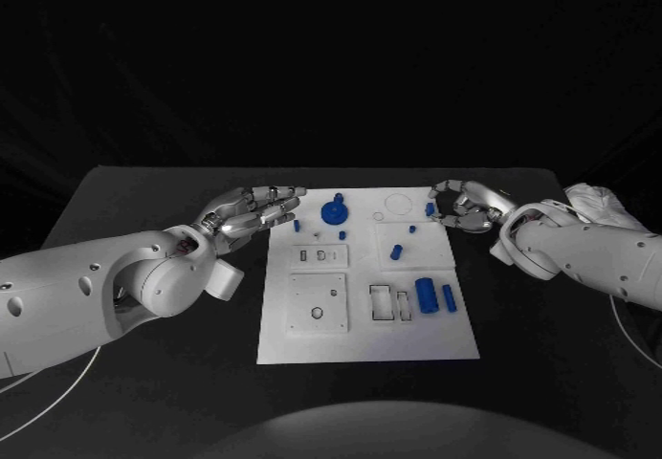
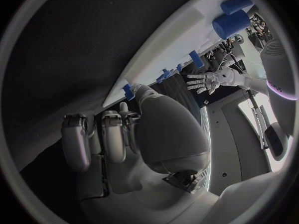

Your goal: Assemble the parts on the task board

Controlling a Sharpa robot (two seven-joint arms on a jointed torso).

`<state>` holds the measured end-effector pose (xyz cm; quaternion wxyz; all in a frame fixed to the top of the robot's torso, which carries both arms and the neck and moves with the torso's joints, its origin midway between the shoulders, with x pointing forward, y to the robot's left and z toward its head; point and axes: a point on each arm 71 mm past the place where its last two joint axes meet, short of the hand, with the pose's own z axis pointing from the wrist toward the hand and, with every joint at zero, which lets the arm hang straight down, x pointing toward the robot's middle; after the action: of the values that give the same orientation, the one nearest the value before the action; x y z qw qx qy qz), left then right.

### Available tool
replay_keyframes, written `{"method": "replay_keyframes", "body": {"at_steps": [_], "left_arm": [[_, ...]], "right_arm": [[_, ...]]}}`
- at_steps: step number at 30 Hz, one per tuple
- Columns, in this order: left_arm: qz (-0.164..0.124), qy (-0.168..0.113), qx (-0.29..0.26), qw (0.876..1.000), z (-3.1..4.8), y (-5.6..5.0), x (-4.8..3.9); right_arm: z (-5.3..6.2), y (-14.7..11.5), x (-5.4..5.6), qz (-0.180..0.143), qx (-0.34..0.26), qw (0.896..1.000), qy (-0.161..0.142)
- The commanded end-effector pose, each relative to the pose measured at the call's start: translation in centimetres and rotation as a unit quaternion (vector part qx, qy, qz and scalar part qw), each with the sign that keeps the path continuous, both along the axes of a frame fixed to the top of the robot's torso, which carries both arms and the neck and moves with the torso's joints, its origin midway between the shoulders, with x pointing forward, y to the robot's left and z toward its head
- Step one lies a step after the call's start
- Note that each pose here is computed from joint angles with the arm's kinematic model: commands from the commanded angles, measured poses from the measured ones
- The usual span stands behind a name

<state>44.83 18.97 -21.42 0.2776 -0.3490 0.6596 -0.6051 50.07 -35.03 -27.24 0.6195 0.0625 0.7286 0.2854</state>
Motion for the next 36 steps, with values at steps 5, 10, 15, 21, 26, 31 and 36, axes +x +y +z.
{"method": "replay_keyframes", "body": {"at_steps": [5,10,15,21,26,31,36], "left_arm": [[-0.013,0.0,-0.002,1.0,0.05,-0.2,-0.13],[-0.013,0.0,-0.002,1.0,0.04,-0.2,-0.13],[-0.014,0.001,-0.002,1.0,0.03,-0.23,-0.14],[-0.016,0.003,-0.001,1.0,0.0,-0.25,-0.13],[-0.016,0.003,0.0,1.0,-0.03,-0.23,-0.11],[-0.017,0.003,0.001,1.0,-0.04,-0.22,-0.1],[-0.018,0.004,0.002,1.0,-0.06,-0.22,-0.09]], "right_arm": [[-0.24,0.06,0.01,-0.001,-0.009,1.0,0.004],[-0.27,0.07,0.07,-0.003,-0.007,1.0,0.004],[-0.33,0.12,0.13,-0.004,-0.007,1.0,0.006],[-0.4,0.33,0.22,-0.003,-0.006,1.0,0.009],[-0.45,0.52,0.32,-0.002,-0.006,1.0,0.01],[-0.5,0.61,0.4,-0.003,-0.006,1.0,0.012],[-0.52,0.62,0.45,-0.003,-0.007,1.0,0.012]]}}
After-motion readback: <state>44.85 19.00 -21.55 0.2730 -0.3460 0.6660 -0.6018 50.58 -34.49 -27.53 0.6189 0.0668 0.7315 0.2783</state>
